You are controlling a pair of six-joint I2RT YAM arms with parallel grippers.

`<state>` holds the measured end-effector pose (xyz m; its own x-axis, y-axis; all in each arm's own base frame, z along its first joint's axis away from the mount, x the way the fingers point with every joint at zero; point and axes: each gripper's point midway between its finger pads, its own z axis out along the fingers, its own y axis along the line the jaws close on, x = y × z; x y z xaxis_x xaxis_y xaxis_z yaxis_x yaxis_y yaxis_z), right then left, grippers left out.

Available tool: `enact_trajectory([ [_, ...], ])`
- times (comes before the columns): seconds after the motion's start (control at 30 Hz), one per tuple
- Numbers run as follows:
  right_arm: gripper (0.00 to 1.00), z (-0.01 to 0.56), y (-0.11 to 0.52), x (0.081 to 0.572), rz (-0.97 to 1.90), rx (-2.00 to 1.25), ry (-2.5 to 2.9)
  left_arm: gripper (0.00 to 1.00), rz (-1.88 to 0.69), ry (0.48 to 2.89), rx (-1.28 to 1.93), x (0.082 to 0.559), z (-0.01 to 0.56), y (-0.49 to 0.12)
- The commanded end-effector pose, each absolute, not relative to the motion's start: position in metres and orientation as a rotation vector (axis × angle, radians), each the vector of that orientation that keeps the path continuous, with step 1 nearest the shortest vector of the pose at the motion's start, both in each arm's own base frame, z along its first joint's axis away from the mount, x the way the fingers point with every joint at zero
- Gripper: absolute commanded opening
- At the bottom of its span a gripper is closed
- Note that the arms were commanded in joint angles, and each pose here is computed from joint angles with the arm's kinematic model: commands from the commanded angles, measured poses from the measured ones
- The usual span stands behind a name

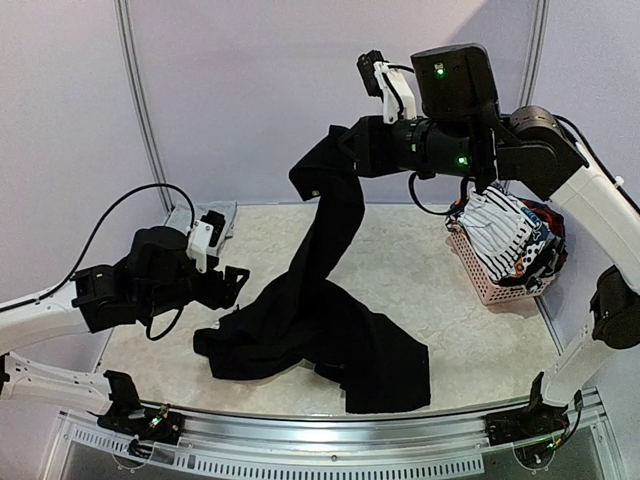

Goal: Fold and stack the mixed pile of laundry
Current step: Flatten out the crumpled shirt at the center of the board.

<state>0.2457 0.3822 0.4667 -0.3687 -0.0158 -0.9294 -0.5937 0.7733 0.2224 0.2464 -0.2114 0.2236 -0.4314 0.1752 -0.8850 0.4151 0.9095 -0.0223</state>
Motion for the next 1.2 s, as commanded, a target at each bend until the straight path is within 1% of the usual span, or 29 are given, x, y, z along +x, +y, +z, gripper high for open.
enact_trajectory([
  [0.0, 0.0, 0.488, 0.38, 0.248, 0.662, -0.477, 1.807, 0.8, -0.55, 1.927, 0.603, 0.22, 0.231, -0.246],
  [0.1, 0.0, 0.492, 0.383, 0.251, 0.664, -0.474, 1.792, 0.83, -0.588, 1.886, 0.667, 0.211, 0.236, -0.26],
  [0.27, 0.0, 0.477, 0.397, 0.255, 0.657, -0.496, 1.822, 0.88, -0.599, 1.81, 0.76, 0.205, 0.246, -0.293],
  [0.43, 0.0, 0.472, 0.403, 0.259, 0.658, -0.487, 1.831, 0.94, -0.604, 1.744, 0.695, 0.225, 0.268, -0.318],
  [0.57, 0.0, 0.469, 0.406, 0.26, 0.659, -0.493, 1.839, 0.95, -0.574, 1.715, 0.629, 0.241, 0.282, -0.327],
  [0.7, 0.0, 0.459, 0.406, 0.263, 0.633, -0.491, 1.863, 0.96, -0.588, 1.703, 0.655, 0.246, 0.289, -0.344],
  [0.77, 0.0, 0.456, 0.407, 0.265, 0.625, -0.493, 1.871, 0.96, -0.555, 1.71, 0.64, 0.253, 0.288, -0.346],
  [0.83, 0.0, 0.454, 0.405, 0.265, 0.619, -0.492, 1.879, 0.95, -0.501, 1.705, 0.605, 0.261, 0.288, -0.343],
  [0.87, 0.0, 0.453, 0.404, 0.265, 0.613, -0.489, 1.884, 0.9, -0.47, 1.699, 0.587, 0.266, 0.287, -0.341],
  [0.97, 0.0, 0.45, 0.4, 0.266, 0.596, -0.479, 1.894, 0.7, -0.387, 1.694, 0.56, 0.282, 0.283, -0.337],
  [1.03, 0.0, 0.444, 0.397, 0.268, 0.592, -0.473, 1.91, 0.6, -0.349, 1.698, 0.558, 0.293, 0.278, -0.337],
  [1.1, 0.0, 0.441, 0.393, 0.271, 0.59, -0.458, 1.919, 0.46, -0.333, 1.693, 0.557, 0.3, 0.277, -0.337],
  [1.17, 0.0, 0.436, 0.388, 0.273, 0.591, -0.446, 1.929, 0.14, -0.319, 1.684, 0.564, 0.304, 0.277, -0.337],
])
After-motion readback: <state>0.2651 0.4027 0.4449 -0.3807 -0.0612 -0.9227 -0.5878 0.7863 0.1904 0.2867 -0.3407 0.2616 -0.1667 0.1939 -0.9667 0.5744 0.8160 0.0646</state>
